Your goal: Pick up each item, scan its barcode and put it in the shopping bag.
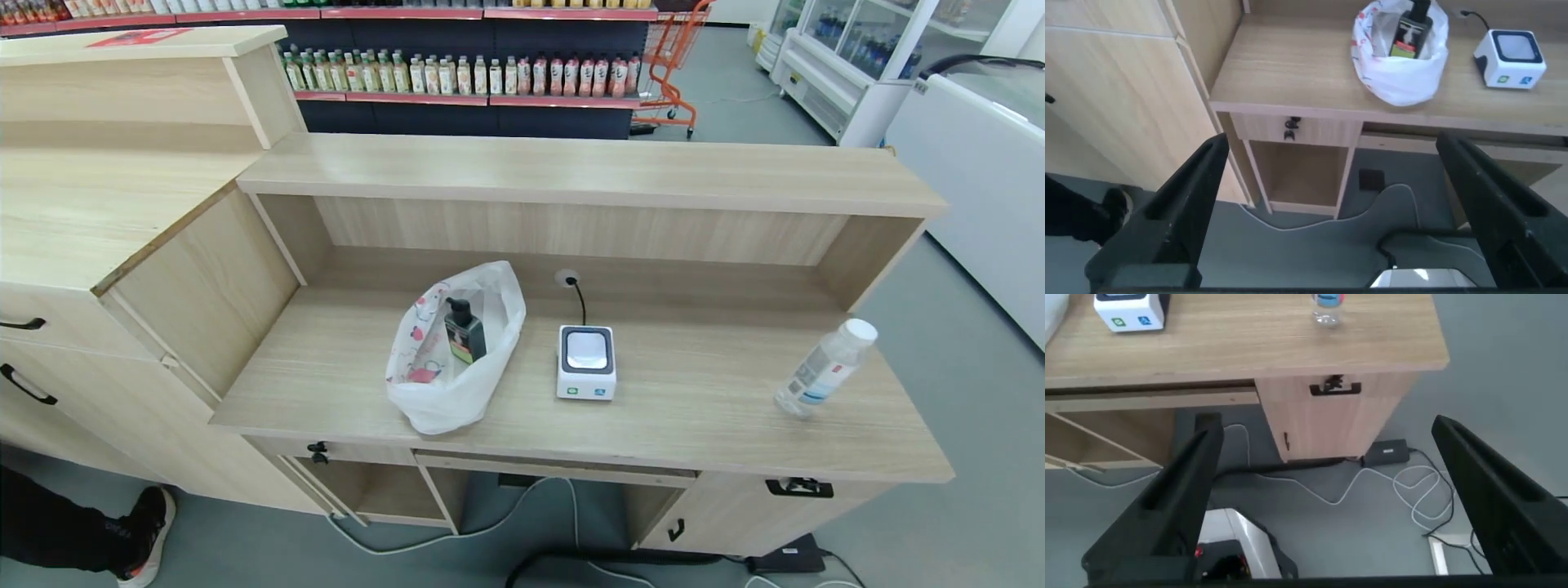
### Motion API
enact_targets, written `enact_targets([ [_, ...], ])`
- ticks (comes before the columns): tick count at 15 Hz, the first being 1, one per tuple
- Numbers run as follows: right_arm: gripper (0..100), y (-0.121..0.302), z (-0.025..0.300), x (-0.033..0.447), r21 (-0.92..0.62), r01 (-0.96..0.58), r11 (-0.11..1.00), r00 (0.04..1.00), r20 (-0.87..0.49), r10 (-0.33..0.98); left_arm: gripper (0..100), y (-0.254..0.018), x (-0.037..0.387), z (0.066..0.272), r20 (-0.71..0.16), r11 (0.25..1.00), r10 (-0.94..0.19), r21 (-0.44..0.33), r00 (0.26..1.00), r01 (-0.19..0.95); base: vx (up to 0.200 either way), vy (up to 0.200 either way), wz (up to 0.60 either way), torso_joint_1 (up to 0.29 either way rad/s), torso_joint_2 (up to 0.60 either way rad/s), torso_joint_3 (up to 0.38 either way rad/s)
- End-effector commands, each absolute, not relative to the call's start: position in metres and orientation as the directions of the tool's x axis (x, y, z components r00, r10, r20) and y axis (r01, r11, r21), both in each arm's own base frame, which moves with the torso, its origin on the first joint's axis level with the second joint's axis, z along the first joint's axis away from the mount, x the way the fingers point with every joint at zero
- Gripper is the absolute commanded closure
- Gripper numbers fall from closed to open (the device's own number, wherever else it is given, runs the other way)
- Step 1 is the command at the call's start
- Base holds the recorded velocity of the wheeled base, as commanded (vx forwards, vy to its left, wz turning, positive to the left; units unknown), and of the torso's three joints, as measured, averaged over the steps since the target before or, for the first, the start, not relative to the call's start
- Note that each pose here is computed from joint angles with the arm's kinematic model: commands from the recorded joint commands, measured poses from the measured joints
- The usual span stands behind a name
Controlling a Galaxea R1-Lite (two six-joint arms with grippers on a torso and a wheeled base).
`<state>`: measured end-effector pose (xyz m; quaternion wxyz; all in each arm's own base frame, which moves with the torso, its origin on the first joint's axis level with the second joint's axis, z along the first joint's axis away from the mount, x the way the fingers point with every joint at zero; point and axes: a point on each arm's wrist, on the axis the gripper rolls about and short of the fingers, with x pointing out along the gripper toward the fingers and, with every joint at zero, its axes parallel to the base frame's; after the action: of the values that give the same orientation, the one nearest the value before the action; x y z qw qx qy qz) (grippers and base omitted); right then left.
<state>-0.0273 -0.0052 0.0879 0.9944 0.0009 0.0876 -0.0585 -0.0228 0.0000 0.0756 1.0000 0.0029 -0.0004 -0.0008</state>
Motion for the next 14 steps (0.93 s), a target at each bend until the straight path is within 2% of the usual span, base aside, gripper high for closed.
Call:
enact_targets([
  [1, 0, -0.0051, 0.088, -0.0268, -0.009, 0.116, 0.993, 0.977, -0.18, -0.116, 0, 0.0, -0.0227, 0.0757, 0.0, 1.0, -0.002, 0.005, 1.0, 0.002, 0.0, -0.2, 0.0, 0.002, 0.0, 0.002],
  [3, 0, -0.0051, 0.088, -0.0268, -0.009, 0.116, 0.993, 0.977, -0.18, -0.116, 0, 0.0001, -0.0227, 0.0758, 0.002, 1.0, 0.0, -0.005, 1.0, 0.0, 0.0, -0.1, 0.0, 0.001, 0.0, 0.001],
  [11, 0, -0.005, 0.088, -0.0268, -0.008, 0.11, 0.994, 0.977, -0.181, -0.11, 0, 0.0, -0.0209, 0.0762, -0.023, 1.0, -0.006, 0.021, 1.0, 0.007, 0.0, -0.2, 0.0, 0.008, 0.0, 0.001],
  [14, 0, -0.0046, 0.088, -0.0267, -0.005, 0.093, 0.996, 0.979, -0.181, -0.093, 0, 0.0001, -0.0193, 0.0766, -0.044, 0.998, -0.012, 0.055, 0.999, 0.015, 0.0, -0.2, 0.0, 0.002, 0.01, 0.002],
])
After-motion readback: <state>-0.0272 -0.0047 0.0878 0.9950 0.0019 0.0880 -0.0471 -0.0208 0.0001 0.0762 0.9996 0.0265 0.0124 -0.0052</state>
